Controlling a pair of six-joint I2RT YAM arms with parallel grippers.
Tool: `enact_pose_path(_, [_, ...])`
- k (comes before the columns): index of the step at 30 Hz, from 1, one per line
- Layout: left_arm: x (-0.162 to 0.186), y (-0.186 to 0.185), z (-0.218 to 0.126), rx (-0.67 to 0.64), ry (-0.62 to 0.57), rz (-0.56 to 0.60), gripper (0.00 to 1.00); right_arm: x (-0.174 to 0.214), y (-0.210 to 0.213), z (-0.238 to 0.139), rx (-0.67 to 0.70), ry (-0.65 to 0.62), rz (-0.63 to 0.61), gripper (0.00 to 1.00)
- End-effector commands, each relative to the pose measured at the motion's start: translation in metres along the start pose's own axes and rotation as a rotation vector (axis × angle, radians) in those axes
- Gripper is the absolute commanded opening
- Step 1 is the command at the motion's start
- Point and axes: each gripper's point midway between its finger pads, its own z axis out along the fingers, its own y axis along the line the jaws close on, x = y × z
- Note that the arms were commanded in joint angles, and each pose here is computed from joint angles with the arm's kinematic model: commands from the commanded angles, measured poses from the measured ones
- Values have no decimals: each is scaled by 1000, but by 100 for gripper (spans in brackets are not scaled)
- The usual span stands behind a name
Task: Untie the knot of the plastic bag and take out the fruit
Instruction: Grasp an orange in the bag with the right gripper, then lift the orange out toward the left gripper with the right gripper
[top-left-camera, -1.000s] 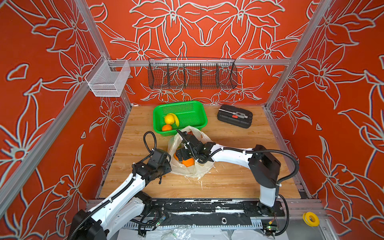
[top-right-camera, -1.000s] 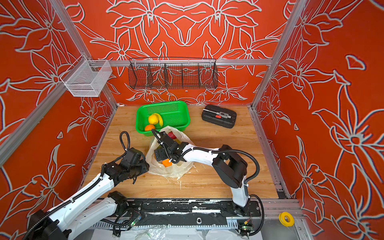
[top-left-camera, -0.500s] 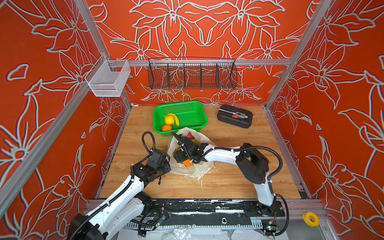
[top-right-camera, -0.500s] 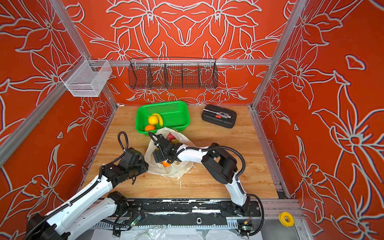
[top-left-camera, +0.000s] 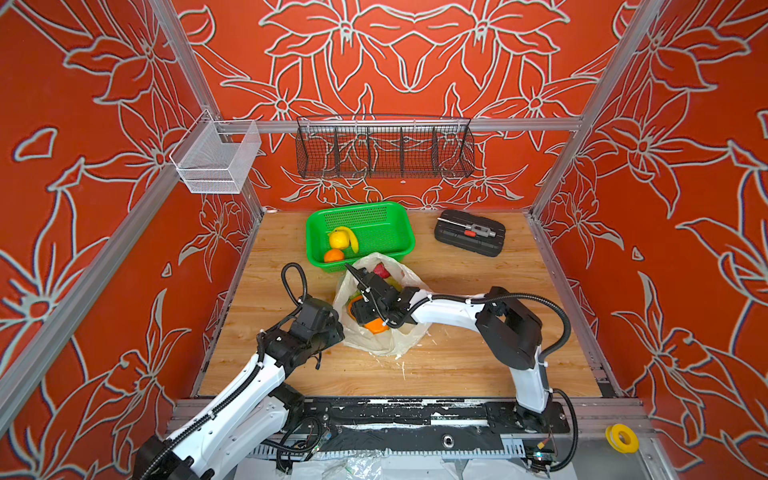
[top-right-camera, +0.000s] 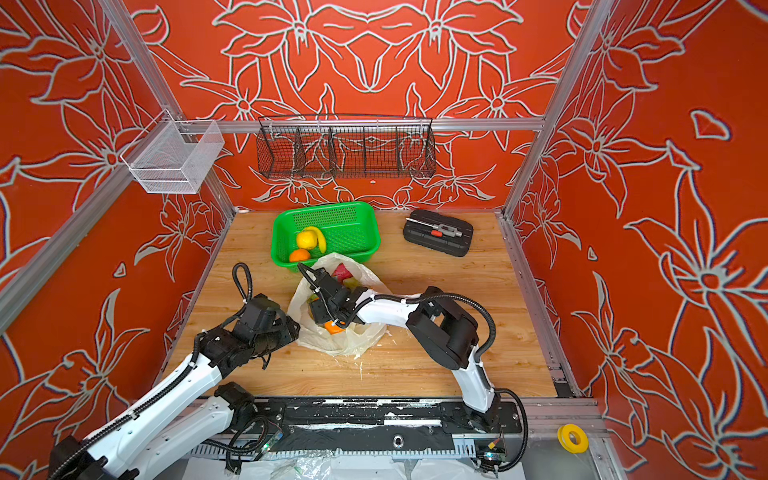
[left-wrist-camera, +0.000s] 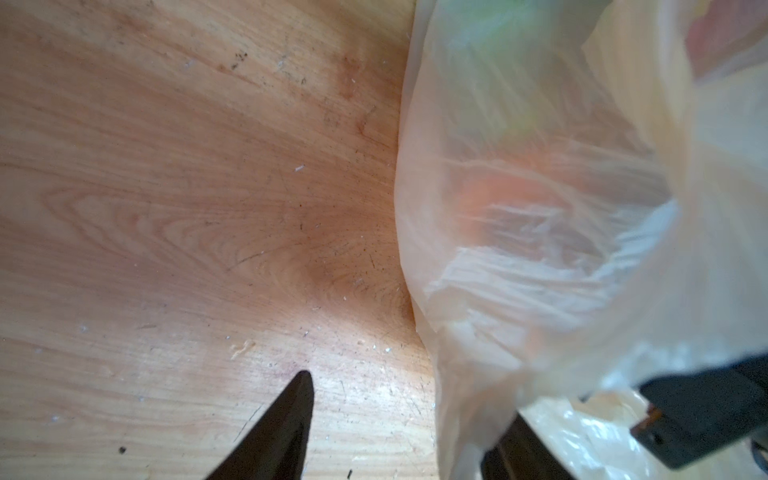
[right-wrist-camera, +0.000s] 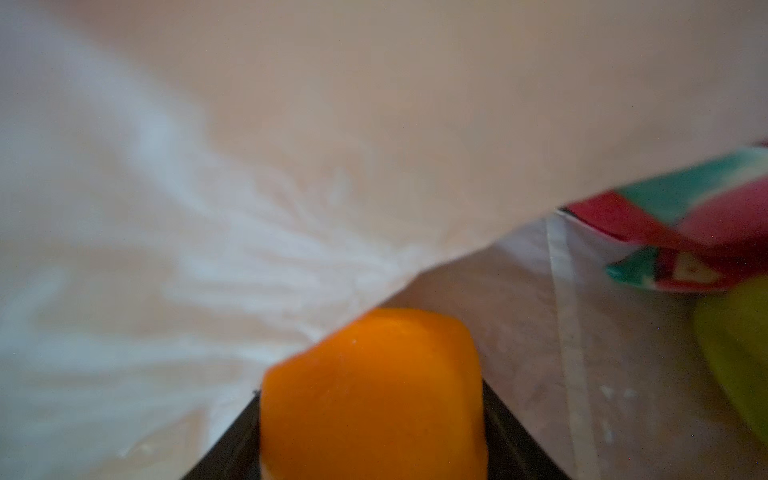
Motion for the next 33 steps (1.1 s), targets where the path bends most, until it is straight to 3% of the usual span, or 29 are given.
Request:
enact_pose_path(1, [-9,-12,-12,40,-27,18,65,-16,11,-26,-38,-58,6,60])
enact_pose_path(14, [-50,-70,-60,266,-195,224,75,-42,11,-103,-65,-192,48,60])
enact_pose_path(26, [-70,-154,-138,640,-502,746,84,-73,2,-196,-137,-374,129,59])
enact_pose_path(33, [-56,-187,-157,816,-607,1026,99,-78,-14,-243,-159,-462,186,59])
